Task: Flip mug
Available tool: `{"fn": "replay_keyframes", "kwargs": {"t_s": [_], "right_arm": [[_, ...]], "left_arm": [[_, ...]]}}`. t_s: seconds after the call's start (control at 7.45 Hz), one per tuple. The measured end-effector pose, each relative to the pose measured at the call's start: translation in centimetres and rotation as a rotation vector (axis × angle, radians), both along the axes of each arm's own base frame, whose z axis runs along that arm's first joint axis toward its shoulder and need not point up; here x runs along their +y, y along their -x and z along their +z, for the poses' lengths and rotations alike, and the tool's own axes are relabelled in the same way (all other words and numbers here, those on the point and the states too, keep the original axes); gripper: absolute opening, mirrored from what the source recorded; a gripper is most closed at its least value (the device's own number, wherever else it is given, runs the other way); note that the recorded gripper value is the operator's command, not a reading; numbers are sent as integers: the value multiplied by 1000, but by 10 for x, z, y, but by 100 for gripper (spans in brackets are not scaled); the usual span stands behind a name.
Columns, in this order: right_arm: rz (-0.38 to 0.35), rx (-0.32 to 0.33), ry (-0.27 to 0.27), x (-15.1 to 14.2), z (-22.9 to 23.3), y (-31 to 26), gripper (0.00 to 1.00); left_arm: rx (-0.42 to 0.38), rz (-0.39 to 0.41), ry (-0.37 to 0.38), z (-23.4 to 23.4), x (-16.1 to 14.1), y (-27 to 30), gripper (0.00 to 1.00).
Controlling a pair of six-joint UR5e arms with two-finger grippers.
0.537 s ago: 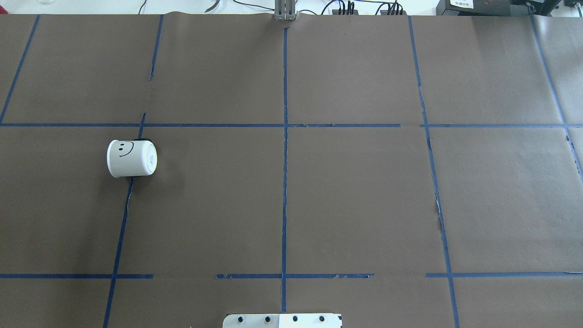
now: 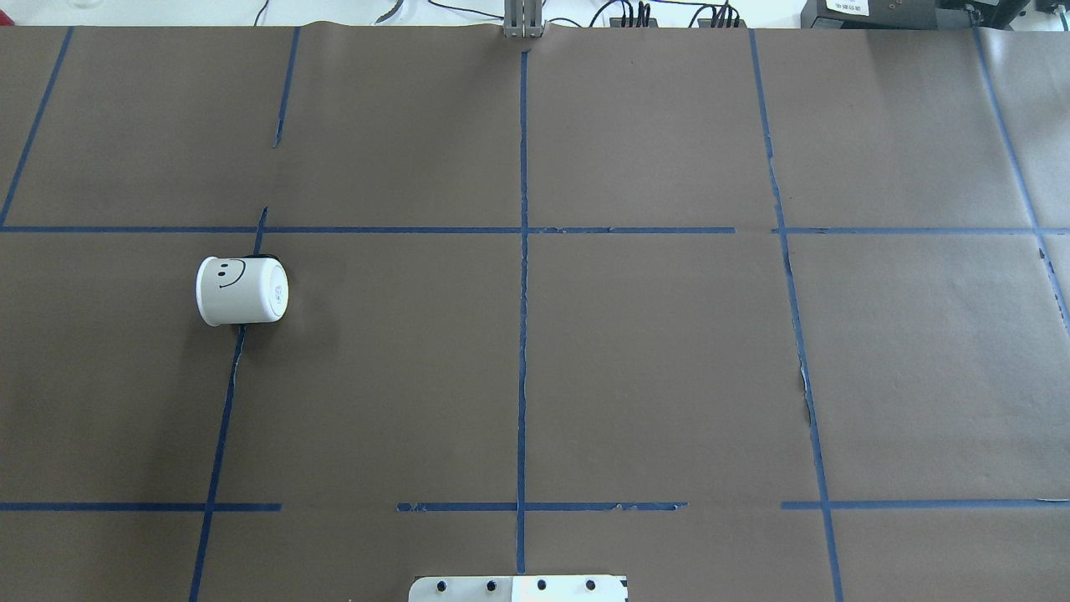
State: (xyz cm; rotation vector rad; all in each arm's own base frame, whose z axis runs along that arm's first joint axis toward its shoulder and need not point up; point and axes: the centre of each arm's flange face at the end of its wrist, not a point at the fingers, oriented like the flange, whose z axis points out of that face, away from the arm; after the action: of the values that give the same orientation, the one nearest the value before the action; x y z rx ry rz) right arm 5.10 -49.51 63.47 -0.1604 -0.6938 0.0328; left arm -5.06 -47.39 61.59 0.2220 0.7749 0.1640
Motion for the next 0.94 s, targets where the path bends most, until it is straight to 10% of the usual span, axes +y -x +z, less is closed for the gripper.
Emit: {"fn": "replay_keyframes", "kwargs": {"t_s": [0.94], "right_arm": [[0, 0, 1, 0, 0, 0, 100]], "left_arm": [[202, -60, -33, -64, -4, -147, 100]]}}
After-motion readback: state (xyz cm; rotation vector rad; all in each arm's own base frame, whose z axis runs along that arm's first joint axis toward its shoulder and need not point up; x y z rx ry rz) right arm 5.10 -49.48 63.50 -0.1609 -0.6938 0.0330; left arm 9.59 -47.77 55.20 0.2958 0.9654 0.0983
